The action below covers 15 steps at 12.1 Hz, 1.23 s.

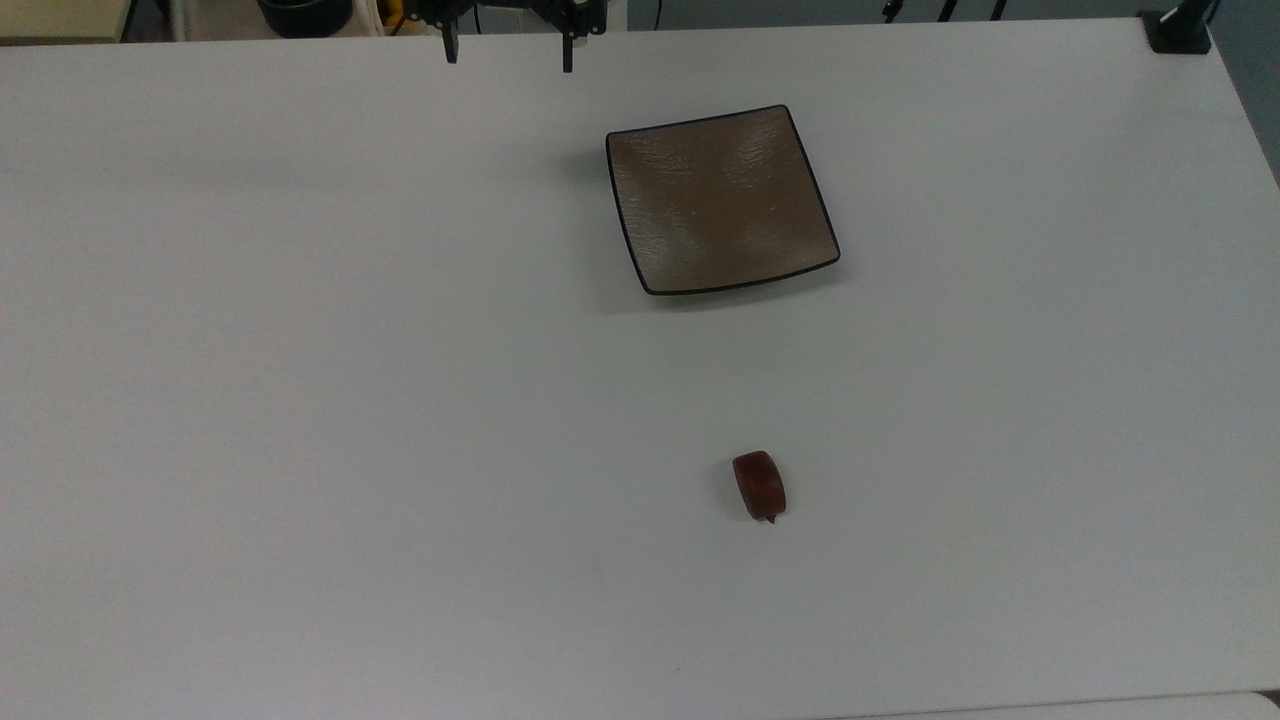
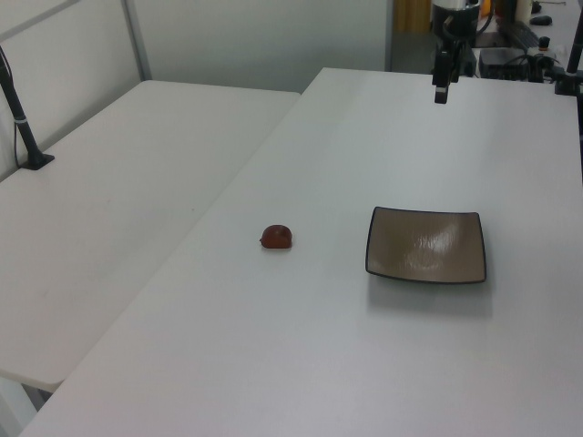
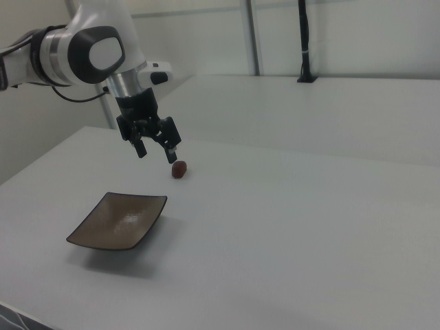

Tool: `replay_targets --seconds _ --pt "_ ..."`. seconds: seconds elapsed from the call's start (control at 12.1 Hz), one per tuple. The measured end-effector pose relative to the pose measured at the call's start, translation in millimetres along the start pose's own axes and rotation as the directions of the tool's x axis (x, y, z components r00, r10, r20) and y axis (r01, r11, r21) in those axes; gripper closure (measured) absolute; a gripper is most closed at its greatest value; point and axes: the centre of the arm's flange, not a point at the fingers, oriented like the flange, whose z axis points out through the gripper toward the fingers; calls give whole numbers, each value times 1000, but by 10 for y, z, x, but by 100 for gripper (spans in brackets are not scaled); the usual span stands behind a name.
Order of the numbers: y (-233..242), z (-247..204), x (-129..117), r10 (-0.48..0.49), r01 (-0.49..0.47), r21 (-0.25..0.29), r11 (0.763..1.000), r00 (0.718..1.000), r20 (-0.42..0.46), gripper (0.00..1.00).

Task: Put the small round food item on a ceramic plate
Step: 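Move the open gripper over toward the reddish-brown food item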

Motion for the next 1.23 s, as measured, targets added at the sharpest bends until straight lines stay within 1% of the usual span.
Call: replay_targets --seconds 0.08,0.25,0.74,0.91,1.07,1.23 --pt "1 -12 3 0 0 0 1000 1000 -3 0" --pt "-44 9 9 1 -1 23 1000 1000 3 0" --pt "-126 61 24 -13 13 24 1000 1000 13 0" --pt "-389 190 51 -62 61 24 998 998 32 0" --pt "-525 281 139 -82 82 26 996 997 5 0" --pt "-518 390 304 -74 75 29 997 996 -54 0"
